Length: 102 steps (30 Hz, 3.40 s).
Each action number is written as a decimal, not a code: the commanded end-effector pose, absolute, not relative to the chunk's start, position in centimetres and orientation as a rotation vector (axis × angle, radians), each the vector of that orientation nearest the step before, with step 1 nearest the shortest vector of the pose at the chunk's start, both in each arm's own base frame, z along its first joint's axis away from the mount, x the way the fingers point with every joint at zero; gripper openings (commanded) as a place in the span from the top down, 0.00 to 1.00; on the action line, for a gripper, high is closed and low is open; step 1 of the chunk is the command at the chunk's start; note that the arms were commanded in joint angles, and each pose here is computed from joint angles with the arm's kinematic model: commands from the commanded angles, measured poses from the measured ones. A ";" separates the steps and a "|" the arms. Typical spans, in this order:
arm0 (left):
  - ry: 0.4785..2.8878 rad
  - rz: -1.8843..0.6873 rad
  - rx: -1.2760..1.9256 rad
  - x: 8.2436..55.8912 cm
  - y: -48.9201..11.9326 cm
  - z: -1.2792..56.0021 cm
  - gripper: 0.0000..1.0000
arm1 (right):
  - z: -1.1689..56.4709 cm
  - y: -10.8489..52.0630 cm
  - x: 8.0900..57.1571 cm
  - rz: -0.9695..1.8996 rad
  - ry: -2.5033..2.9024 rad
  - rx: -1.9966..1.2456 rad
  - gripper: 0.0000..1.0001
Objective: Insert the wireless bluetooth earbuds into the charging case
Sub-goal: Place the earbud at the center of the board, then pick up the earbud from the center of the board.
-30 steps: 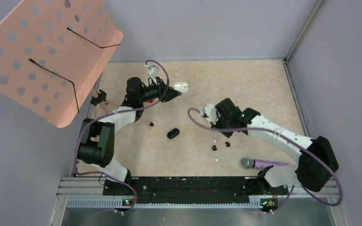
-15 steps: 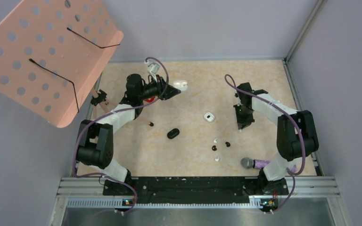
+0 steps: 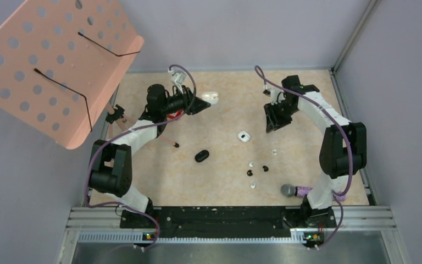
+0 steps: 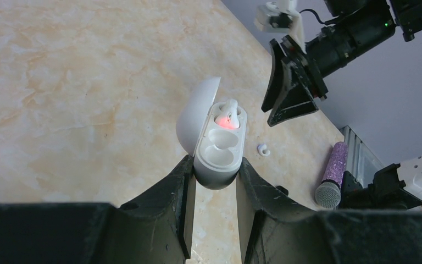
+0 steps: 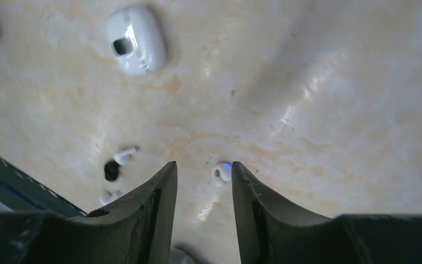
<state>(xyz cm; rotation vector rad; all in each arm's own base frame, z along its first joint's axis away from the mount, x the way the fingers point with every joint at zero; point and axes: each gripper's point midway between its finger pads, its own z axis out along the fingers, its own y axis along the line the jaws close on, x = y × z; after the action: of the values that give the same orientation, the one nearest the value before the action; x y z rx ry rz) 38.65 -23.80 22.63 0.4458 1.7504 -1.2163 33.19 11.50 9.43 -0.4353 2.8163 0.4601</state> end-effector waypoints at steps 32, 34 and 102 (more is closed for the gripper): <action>1.677 -1.130 0.435 41.2 -21.6 24.9 1.00 | 4.2 12.0 29.3 0.359 0.977 -2.838 0.74; 1.676 -1.130 0.436 41.2 -21.6 25.0 1.00 | 3.9 12.0 29.4 0.363 0.979 -2.840 0.74; 1.695 -1.137 0.408 41.7 -21.6 24.3 1.00 | 2.5 8.6 26.9 0.370 1.114 -2.947 0.98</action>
<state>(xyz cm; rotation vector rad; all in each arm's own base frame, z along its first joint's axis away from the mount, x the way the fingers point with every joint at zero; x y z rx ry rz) 40.80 -21.61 22.34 0.3910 1.7630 -1.1571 27.51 8.70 2.97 -2.9505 1.1272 0.3576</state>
